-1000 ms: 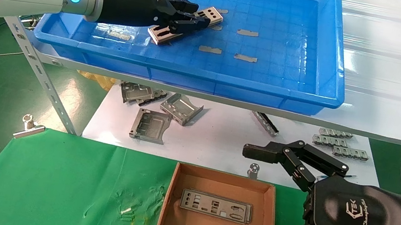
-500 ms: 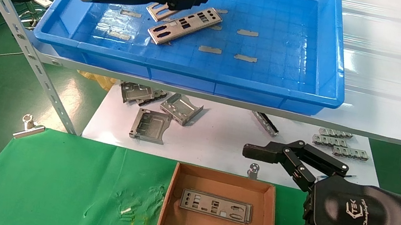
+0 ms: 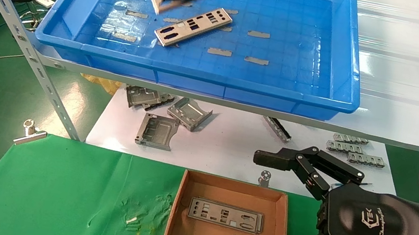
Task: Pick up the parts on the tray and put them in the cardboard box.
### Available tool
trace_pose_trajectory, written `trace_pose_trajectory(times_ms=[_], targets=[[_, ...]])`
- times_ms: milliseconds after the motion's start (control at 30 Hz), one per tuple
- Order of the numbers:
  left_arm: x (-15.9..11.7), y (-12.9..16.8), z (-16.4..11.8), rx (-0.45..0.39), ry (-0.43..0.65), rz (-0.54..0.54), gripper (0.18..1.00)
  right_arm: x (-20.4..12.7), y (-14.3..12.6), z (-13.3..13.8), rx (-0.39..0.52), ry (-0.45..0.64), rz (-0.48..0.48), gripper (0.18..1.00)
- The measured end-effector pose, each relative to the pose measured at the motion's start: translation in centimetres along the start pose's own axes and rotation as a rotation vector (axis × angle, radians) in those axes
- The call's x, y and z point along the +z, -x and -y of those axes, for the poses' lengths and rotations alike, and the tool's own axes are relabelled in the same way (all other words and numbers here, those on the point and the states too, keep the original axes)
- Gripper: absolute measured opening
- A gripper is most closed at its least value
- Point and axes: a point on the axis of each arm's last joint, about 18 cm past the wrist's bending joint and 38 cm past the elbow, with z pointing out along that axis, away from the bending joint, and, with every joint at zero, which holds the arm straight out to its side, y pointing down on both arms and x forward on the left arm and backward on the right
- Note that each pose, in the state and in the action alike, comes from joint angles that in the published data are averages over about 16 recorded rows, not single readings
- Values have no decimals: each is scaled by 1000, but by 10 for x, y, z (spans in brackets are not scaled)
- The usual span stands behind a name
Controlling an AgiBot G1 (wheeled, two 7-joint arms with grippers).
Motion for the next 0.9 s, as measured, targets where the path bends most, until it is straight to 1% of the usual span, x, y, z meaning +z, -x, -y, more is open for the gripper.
trace_pose_trajectory(times_ms=[267, 500, 600, 700, 900], targets=[[-25, -39, -12, 114, -33, -207, 441, 0, 0, 0, 0, 0, 0, 1001], [-32, -70, -35, 225, -24, -317, 441, 0, 0, 0, 0, 0, 0, 1001], [-28, -87, -51, 266, -12, -357, 441, 0, 0, 0, 0, 0, 0, 1001], [-19, -104, -72, 300, 0, -387, 441, 0, 0, 0, 0, 0, 0, 1001], [15, -136, -122, 339, 39, -403, 440, 0, 0, 0, 0, 0, 0, 1001]])
